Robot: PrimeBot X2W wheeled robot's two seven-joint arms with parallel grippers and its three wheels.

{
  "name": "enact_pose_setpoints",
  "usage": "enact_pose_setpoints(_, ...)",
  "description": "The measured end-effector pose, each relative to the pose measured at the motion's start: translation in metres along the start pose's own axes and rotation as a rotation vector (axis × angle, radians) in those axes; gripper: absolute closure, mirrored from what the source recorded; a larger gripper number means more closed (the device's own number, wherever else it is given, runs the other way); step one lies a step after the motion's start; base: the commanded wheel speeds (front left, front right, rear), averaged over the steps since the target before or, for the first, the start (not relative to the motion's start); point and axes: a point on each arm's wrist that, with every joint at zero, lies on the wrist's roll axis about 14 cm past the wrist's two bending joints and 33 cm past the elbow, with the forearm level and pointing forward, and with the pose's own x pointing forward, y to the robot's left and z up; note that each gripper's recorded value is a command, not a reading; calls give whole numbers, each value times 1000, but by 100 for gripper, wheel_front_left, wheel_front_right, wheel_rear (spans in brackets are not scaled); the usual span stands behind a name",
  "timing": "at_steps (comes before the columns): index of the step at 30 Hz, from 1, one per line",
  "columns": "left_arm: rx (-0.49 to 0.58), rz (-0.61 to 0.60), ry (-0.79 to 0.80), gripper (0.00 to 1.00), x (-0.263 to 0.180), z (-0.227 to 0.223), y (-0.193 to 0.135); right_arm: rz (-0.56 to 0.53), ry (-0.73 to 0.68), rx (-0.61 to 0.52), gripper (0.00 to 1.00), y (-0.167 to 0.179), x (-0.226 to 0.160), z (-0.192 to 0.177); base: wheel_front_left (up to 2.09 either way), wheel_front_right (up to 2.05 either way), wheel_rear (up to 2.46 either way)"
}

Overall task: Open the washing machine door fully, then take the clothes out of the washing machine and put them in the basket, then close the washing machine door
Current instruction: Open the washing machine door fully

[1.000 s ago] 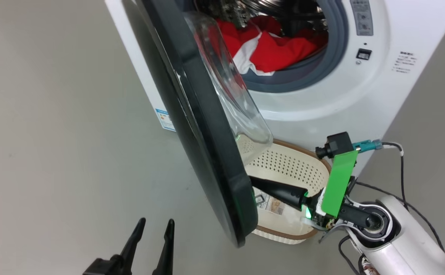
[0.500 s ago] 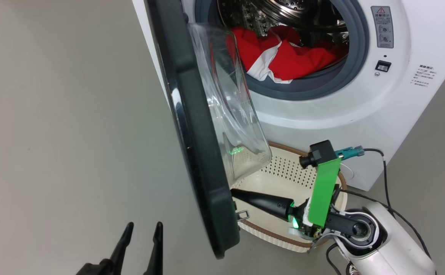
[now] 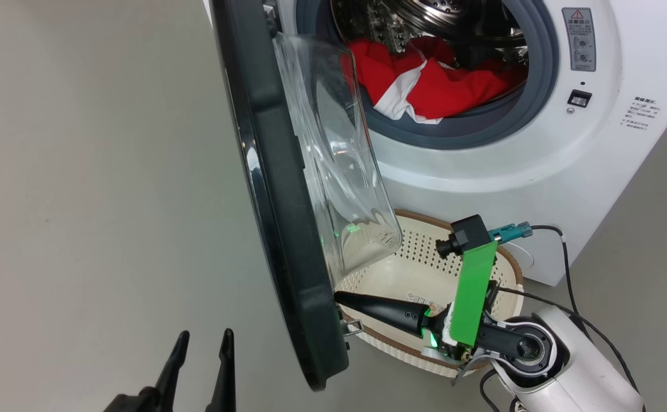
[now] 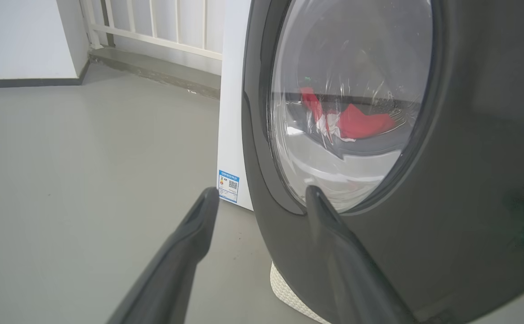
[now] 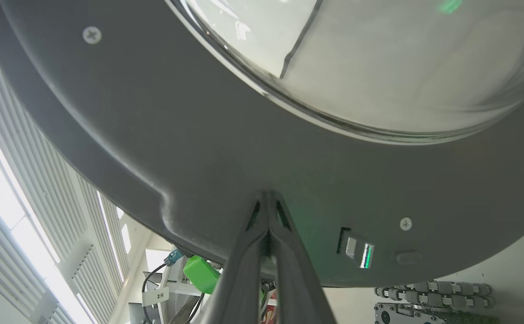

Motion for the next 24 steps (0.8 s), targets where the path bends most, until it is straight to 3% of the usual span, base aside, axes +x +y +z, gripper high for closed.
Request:
enact_pose_setpoints(2,-1,-4,-1,0,0,0,-1,-8,-22,-12,69,0,0,3,0,0,0)
enact_pose_setpoints(4,-2,-6,-1,0,0,0,-2,-12,-29,-16,56,-1,-1,4,0,0,0)
enact_pose_setpoints(6,-4,-12,0,0,0,0,-3,-15,-53,-20,17,0,-2,8,0,0,0)
enact_pose_setpoints(8,-5,-15,1,0,0,-1,-3,-22,-70,-22,0,-1,-5,10,0,0,0)
enact_pose_setpoints(24,-10,-71,4,0,2,-3,-14,-143,-264,23,0,-39,-52,18,0,0,0)
